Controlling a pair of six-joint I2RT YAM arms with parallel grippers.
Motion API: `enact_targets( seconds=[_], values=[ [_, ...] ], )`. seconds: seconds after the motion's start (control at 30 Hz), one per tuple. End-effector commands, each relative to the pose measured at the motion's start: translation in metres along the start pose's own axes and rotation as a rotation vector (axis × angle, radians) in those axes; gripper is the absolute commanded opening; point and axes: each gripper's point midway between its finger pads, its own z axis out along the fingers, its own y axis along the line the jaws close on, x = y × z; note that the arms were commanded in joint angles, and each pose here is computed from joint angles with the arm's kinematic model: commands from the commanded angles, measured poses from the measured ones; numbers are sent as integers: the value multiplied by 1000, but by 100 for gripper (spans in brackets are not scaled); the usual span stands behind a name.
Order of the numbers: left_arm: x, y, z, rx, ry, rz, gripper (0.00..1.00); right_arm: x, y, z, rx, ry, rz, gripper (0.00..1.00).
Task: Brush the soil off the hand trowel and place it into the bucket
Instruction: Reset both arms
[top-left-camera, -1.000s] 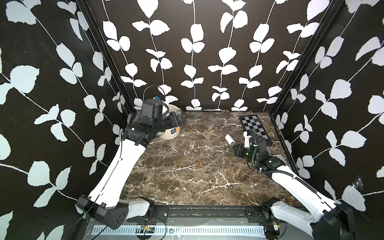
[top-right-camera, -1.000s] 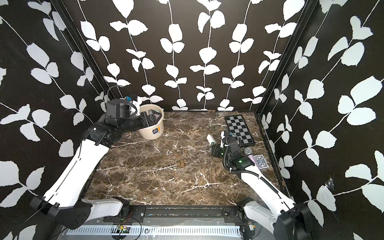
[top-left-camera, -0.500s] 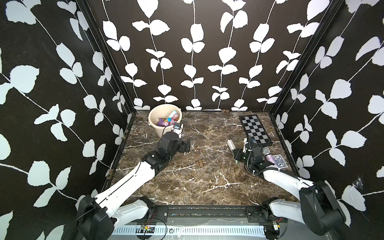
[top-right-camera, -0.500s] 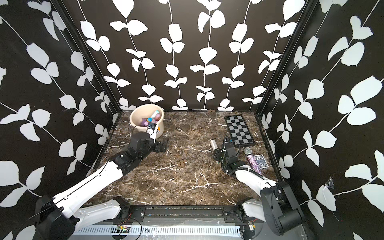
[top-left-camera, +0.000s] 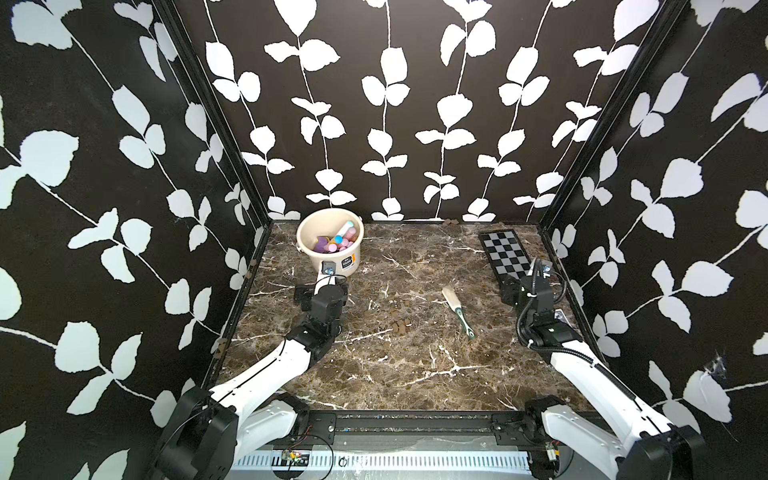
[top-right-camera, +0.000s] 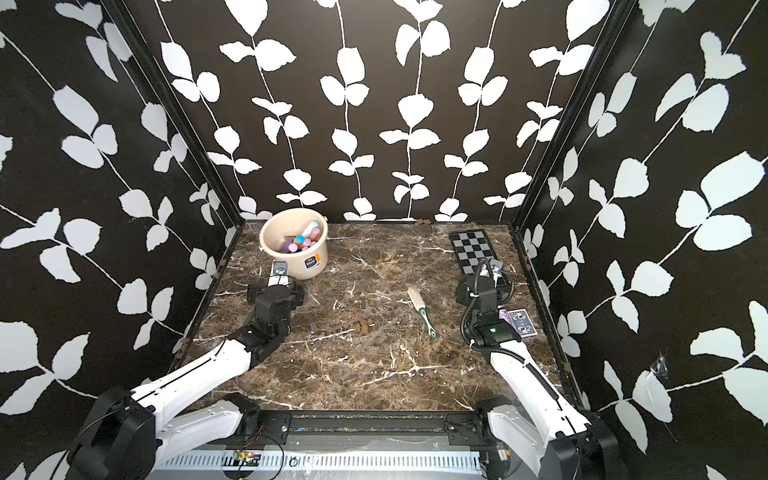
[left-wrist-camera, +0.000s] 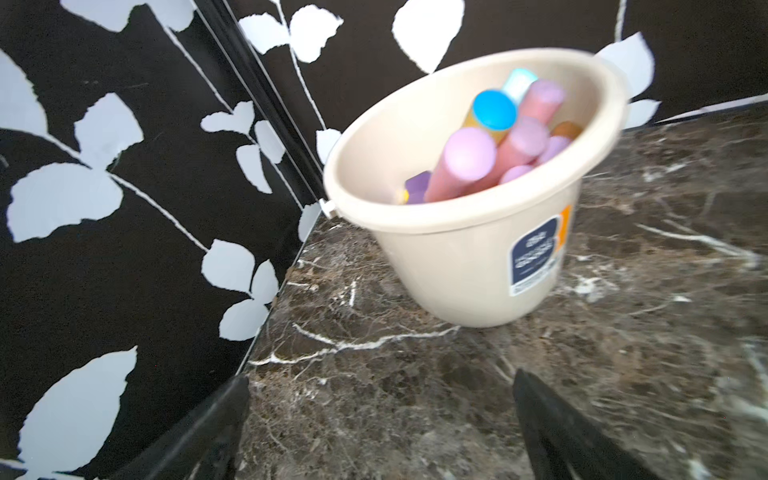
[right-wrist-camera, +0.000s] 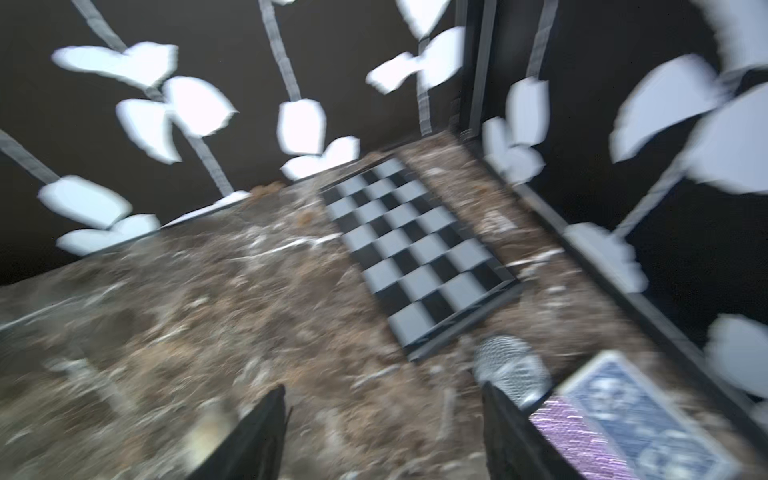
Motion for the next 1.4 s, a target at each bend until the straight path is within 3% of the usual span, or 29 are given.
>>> enact_targets(
  seconds=[0.0,0.17,0.3,0.43,0.5,0.57,0.6,0.63,0.7,0.83,1.37],
  values=[
    [6,5,12,23,-47,-29,99,11,-47,10,219,-22,-114,76],
    [21,-12,28,120,-69,29,99,45,-48,39,182,-2,-182,78],
    [35,-21,44,157,-57,49,99,57,-32,61,98,-46,-276,80],
    [41,-25,55,193,-86,61,99,63,-9,78,-41,-79,-272,82],
    [49,-23,65,211,-56,28,99,71,4,85,-110,-147,-292,87],
    [55,-18,73,219,-75,-29,99,75,7,85,-132,-73,-308,91],
    [66,-18,75,247,-52,-57,99,78,11,87,-176,-54,-314,98],
    [65,-16,80,253,-77,-80,99,74,16,89,-203,-87,-314,99],
    [72,-17,83,277,-19,-84,99,77,12,95,-171,-11,-313,99],
    [72,-16,92,260,31,-84,99,73,-1,96,-113,-32,-274,99],
    [72,-15,92,258,28,-87,99,76,5,97,-143,-17,-290,99]
  ],
)
